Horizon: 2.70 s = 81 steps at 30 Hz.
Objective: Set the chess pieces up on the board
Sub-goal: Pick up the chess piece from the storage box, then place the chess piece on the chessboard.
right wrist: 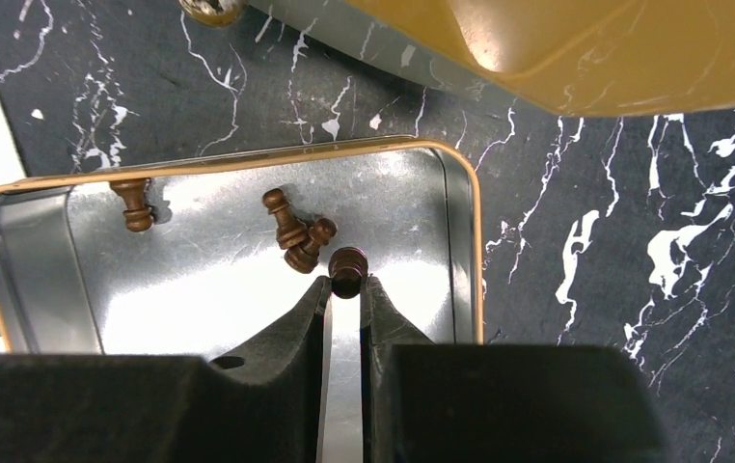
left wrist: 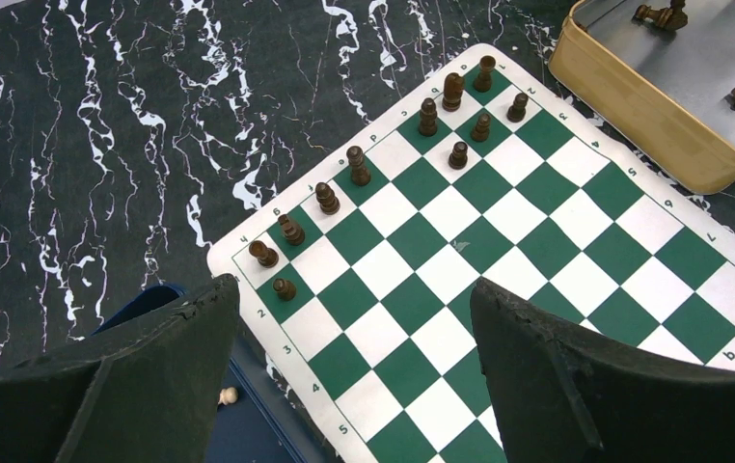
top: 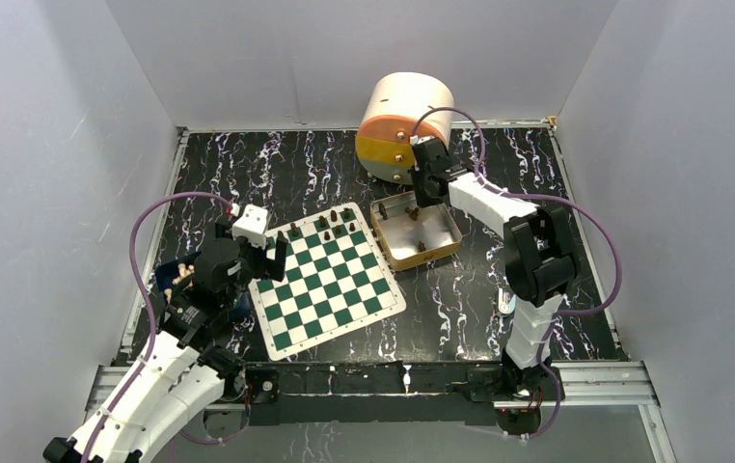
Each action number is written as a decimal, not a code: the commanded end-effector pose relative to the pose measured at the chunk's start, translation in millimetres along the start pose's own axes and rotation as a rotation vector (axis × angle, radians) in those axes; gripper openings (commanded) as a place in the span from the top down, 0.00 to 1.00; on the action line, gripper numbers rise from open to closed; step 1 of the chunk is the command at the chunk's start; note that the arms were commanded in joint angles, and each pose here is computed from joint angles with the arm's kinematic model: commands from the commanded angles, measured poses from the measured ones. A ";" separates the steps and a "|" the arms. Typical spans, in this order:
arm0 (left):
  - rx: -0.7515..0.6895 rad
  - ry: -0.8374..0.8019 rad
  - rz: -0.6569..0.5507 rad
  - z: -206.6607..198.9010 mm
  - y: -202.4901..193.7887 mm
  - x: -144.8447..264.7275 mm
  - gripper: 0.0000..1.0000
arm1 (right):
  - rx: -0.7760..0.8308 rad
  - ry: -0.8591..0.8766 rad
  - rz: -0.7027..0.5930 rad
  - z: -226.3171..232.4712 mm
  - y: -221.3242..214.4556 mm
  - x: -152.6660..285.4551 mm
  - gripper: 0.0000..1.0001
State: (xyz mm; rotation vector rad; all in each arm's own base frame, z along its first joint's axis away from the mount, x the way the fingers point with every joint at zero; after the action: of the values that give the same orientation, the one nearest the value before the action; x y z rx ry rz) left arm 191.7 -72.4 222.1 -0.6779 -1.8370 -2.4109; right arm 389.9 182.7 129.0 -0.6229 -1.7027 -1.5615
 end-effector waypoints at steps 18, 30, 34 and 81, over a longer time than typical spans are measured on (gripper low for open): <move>0.147 0.023 -0.107 6.7 28.2 26.9 0.17 | 0.045 0.350 -0.191 108.3 41.3 102.3 0.79; 0.260 0.038 -0.237 20.7 57.7 75.1 0.15 | 0.194 0.447 -0.150 218.5 19.9 91.2 0.79; 0.289 0.090 -0.261 31.0 65.7 90.2 0.15 | 0.256 0.439 -0.118 241.2 8.8 77.0 0.78; 0.335 0.160 -0.354 48.6 77.1 124.4 0.13 | 0.391 0.357 0.012 281.1 -33.2 -4.3 0.73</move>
State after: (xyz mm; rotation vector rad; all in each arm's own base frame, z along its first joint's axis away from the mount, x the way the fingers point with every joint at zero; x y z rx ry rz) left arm 118.3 -24.0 338.1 -0.1822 -2.3433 -2.1699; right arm 306.8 441.7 99.3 -0.2016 -1.6418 -1.1544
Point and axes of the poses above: each gripper's point midway between its finger pads, its own x axis back along the fingers, its own z axis along the line the jaws close on, y = z × x, the point moved 6 cm from there along x, back along the fingers, and after that the axes turned 5 degrees about -x, right-handed, at the moved point
